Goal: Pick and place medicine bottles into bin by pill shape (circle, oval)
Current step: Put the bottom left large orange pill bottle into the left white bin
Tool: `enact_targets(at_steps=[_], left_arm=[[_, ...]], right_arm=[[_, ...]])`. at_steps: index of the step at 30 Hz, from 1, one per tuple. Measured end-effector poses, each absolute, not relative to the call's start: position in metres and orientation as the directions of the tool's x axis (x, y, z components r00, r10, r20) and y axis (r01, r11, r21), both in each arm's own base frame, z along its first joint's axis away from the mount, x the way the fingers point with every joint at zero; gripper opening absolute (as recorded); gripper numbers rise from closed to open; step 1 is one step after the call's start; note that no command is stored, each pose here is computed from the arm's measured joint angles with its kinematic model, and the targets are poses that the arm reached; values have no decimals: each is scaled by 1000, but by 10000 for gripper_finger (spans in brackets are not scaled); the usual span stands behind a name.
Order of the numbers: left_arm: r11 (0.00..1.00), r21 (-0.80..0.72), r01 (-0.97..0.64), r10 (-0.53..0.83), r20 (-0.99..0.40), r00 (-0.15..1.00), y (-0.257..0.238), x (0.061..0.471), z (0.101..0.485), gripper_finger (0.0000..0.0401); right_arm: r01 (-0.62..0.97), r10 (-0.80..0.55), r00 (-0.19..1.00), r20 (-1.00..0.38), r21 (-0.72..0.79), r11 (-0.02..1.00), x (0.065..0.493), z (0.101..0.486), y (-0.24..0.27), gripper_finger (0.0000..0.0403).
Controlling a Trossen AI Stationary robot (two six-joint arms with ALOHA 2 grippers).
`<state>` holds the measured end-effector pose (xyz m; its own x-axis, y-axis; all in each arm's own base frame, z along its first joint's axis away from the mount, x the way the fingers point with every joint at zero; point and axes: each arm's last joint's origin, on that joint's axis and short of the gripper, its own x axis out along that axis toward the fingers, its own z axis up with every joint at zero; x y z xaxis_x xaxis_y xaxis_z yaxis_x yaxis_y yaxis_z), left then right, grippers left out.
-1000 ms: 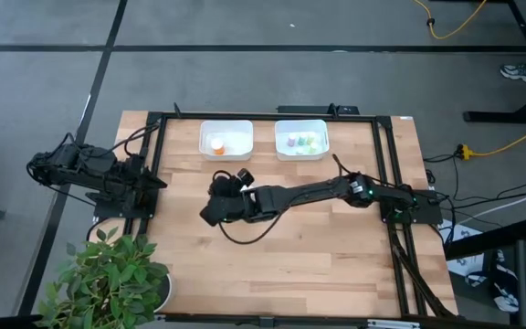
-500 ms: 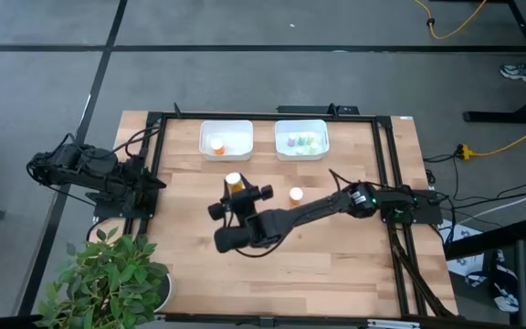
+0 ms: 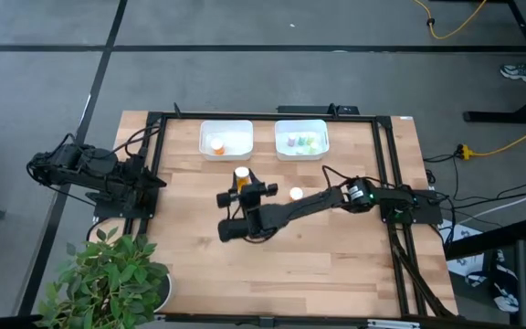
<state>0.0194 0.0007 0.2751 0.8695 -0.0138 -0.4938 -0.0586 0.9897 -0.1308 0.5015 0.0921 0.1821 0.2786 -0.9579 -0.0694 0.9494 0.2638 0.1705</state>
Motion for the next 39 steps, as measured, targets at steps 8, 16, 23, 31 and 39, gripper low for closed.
enact_targets(at_steps=[8, 16, 23, 31, 39], left_arm=[[989, -130, -64, -8, -493, 870, 1, 19, 275, 0], [989, -128, -68, -4, -493, 870, 1, 19, 275, 0], [989, -128, -69, -4, -493, 870, 1, 19, 275, 0], [989, -128, -70, -2, -493, 870, 1, 19, 275, 0], [988, -129, -83, 9, -492, 871, 1, 19, 275, 0]], right_arm=[[957, -962, 232, -145, 208, 200, 517, 184, 32, 215], [913, -900, 406, -158, 118, 391, 544, 198, -18, 215], [873, -876, 480, -37, 114, 474, 540, 183, -46, 215], [887, -886, 459, -62, 82, 454, 532, 163, -49, 215], [903, -900, 426, -89, 98, 418, 522, 142, -58, 215]])
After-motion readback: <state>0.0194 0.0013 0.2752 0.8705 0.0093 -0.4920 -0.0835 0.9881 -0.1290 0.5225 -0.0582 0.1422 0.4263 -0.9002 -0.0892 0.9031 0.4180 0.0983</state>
